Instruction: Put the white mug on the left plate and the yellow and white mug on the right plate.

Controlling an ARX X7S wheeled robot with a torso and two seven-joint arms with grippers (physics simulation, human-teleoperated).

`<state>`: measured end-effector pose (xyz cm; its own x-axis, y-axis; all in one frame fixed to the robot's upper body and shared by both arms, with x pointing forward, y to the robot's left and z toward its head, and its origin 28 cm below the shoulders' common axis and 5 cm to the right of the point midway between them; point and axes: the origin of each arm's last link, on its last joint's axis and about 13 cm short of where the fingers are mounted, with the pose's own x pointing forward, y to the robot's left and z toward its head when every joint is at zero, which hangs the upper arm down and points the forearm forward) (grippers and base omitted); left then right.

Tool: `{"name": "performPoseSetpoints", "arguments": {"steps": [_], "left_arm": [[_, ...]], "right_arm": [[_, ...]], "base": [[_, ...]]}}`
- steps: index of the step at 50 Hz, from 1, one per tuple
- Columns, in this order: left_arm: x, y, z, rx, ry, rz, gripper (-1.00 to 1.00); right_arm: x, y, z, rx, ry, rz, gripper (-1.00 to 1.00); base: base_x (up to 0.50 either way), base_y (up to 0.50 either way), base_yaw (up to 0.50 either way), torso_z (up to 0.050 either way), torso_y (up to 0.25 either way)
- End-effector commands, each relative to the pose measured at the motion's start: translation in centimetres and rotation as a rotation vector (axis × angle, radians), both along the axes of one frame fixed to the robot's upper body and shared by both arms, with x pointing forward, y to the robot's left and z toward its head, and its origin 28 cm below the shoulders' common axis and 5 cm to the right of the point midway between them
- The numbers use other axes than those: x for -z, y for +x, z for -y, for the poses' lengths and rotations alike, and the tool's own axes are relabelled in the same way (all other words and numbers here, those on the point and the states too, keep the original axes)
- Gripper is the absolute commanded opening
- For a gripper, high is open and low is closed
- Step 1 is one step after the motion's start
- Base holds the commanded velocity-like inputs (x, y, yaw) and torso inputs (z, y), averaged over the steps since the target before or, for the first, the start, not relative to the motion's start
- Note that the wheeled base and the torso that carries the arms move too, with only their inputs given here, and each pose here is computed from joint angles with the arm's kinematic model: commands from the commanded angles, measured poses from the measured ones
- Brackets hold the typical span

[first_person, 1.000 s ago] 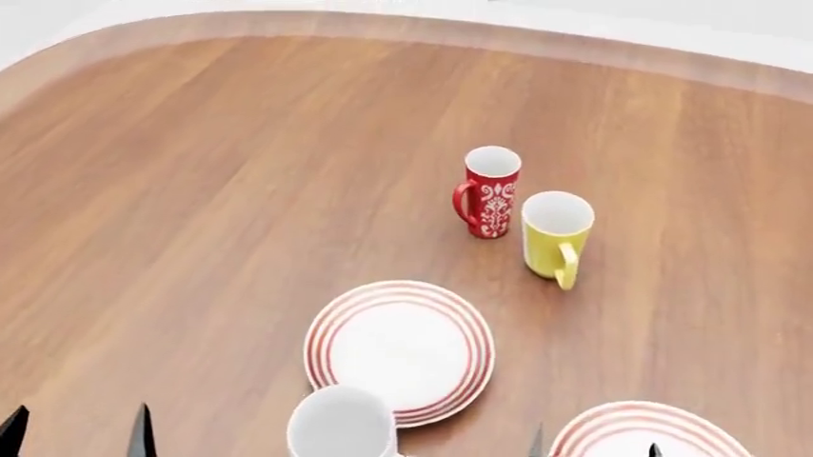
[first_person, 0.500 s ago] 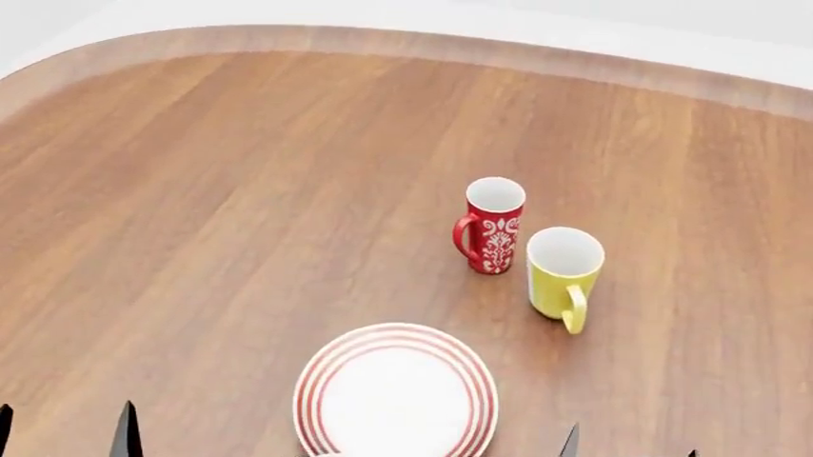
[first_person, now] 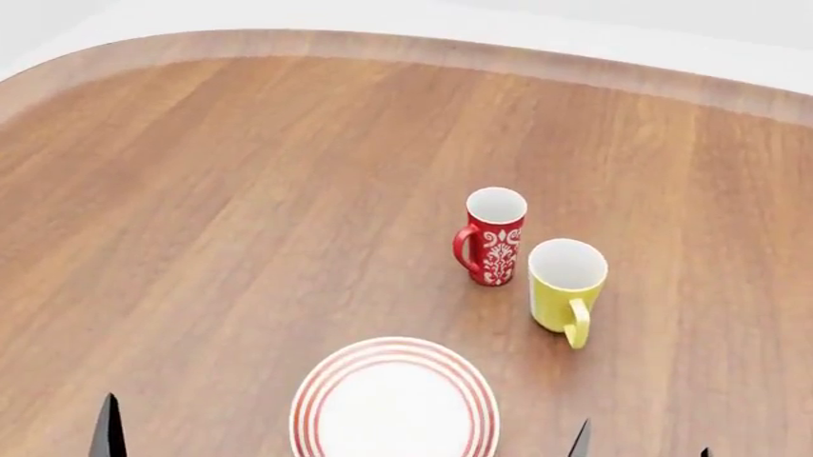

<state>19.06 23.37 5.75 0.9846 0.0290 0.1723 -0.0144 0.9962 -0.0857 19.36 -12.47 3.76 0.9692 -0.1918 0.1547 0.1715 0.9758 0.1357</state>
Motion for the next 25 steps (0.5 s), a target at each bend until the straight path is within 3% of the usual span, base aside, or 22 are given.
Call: {"name": "performPoseSetpoints", "arguments": {"steps": [1,7,13,18,25], "left_arm": [[-1.4,-0.7,-1.0,-0.047,-0.018,0.043,1.0],[-3.0,-1.8,-1.5,-0.08,-0.043,0.094,1.0],[-3.7,-2.2,-1.6,-0.099,-0.059,0.131,1.0],[-3.8,-2.1,-1.6,-0.113,-0.071,0.152,1.0],[-5.9,-3.6,-2.6,-0.183,-0.113,0.269,1.0]], "right_arm": [[-1.8,-1.0,1.7,-0.094,-0.039,-0.022,1.0],[-6.1,-3.2,4.5,-0.244,-0.168,-0.119,1.0],[-8.5,-4.1,5.3,-0.337,-0.29,-0.219,1.0],[-9.2,-4.2,5.8,-0.397,-0.315,-0.267,1.0],[-9.8,-4.4,6.3,-0.444,-0.305,-0.287,1.0]], "base": [[0.0,0.0,0.0,0.0,0.0],[0.0,0.0,0.0,0.0,0.0],[0.0,0.0,0.0,0.0,0.0],[0.0,0.0,0.0,0.0,0.0],[0.0,0.0,0.0,0.0,0.0]]}}
